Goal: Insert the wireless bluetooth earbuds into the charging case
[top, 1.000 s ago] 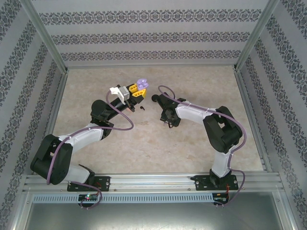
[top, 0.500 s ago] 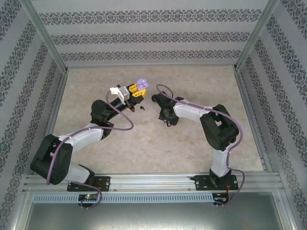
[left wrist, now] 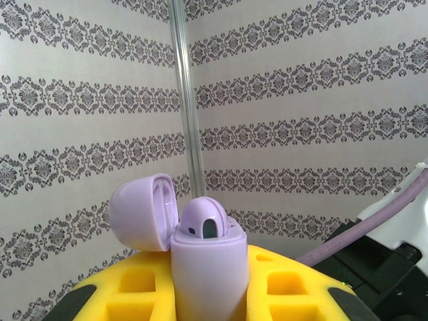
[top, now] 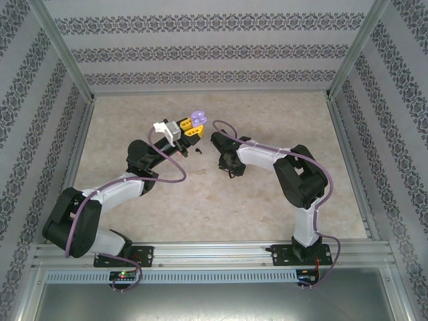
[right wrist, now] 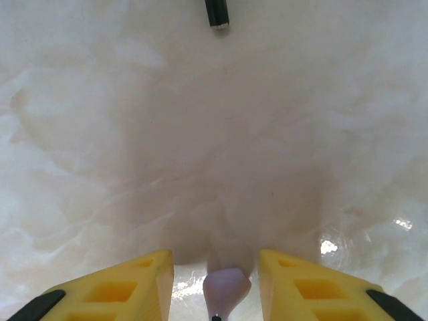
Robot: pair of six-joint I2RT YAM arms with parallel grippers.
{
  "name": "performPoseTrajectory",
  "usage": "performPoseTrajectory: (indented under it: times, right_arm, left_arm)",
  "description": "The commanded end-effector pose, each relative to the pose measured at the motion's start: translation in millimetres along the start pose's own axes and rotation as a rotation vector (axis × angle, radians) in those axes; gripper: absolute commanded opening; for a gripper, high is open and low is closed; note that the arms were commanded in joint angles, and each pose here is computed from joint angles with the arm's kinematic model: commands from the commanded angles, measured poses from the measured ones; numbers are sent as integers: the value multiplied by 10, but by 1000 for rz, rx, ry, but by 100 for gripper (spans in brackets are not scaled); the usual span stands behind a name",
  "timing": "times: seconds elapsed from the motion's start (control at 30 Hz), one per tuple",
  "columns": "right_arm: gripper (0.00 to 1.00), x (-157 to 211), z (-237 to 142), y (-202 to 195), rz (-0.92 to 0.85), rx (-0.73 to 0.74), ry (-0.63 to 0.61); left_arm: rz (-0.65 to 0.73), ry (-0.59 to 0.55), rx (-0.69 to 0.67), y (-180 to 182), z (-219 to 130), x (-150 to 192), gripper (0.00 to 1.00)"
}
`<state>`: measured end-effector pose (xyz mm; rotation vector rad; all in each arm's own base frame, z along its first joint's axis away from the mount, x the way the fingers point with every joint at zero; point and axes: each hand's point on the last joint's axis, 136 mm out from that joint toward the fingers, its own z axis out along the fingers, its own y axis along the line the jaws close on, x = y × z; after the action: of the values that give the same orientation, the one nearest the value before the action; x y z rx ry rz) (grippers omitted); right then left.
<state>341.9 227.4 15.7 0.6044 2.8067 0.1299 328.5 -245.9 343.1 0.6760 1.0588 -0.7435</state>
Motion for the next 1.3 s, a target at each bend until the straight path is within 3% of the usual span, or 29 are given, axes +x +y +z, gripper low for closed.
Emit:
performPoseTrajectory:
  times: [0.0,0.73,1.03,1.27]
  right_arm:
    - [38,76,32,41,-1,18,14]
    - [18,13,-67,15,-20,0,-25]
    - [17,-274,-583,-13,-18,-104,-150]
    - [17,-595,-1286,38,-49,-252,-279]
  left_arm:
    - [34,-59,8,-10,-39,-185,0]
    - [21,-52,10,0,-17,-194,0]
    - [22,-43,18,-7,3,-224,0]
    - [18,-27,60,-75,20,-243,0]
